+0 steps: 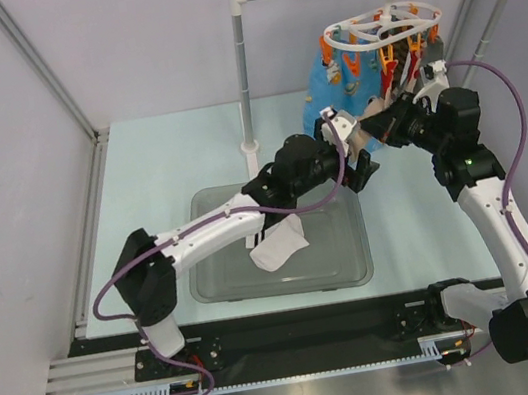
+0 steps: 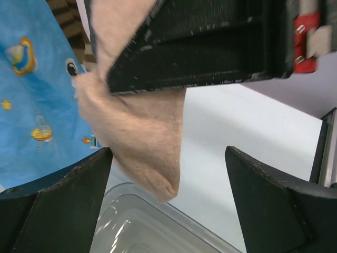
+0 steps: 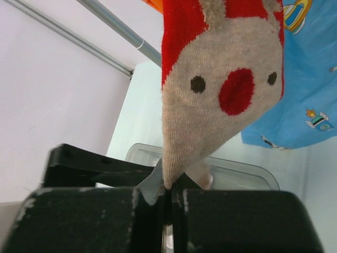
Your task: Remove the socks clipped to the hanger
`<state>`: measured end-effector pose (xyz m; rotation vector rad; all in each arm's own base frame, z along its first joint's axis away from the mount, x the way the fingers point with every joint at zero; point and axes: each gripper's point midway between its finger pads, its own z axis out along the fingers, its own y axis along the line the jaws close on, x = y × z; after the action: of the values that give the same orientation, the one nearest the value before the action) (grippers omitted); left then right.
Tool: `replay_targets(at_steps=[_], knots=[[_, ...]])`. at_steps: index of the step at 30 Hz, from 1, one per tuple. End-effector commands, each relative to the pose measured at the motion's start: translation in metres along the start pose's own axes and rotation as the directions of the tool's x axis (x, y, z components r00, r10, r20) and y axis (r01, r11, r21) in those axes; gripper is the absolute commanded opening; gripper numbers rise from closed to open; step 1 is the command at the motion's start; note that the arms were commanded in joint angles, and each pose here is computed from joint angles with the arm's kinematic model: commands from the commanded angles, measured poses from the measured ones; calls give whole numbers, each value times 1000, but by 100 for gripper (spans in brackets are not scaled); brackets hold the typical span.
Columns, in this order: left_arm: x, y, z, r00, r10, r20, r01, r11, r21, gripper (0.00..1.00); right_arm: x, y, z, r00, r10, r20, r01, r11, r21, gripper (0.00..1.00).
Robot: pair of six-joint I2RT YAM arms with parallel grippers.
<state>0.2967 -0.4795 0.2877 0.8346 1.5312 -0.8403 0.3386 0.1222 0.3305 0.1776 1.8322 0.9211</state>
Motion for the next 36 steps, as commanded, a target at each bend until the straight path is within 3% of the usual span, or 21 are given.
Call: replay_targets(at_steps=[1,4,5,8,9,12,16,19,27,36], knots=[[-30,-6,8,997,34,66,-34,999,10,93,-11,21,-6,1000,11,28,-9,997,-74,0],[-30,-7,13,998,35,57,-35,999,3,65,-10,20,-8,1000,9,23,-7,998,-69,0],[-32,-7,13,998,32,60,-32,999,2,33,-8,17,-8,1000,9,13,-9,999,-54,1],[-34,-7,10,997,35,63,-35,999,-1,4,-10,4,-12,1000,-8,8,8,999,31,25],[-34,-7,9,997,35,63,-35,999,-1,0,-12,-2,-13,1000,-27,6,26,998,63,39],[-34,-7,8,997,37,62,-37,999,-5,0,-31,-15,-23,998,-54,32,47,979,200,53],[-30,-8,6,997,38,60,-38,999,-2,0,-84,-11,-38,977,-174,124,124,934,336,58],[-31,-8,6,997,37,62,-37,999,-2,0,-104,-15,-35,965,-232,124,168,907,387,59],[-33,-11,3,997,34,67,-35,999,10,0,-155,-9,-16,954,-266,141,220,936,276,62],[-32,-20,-1,998,29,61,-33,997,63,0,-157,-12,13,949,-285,133,264,952,156,63]])
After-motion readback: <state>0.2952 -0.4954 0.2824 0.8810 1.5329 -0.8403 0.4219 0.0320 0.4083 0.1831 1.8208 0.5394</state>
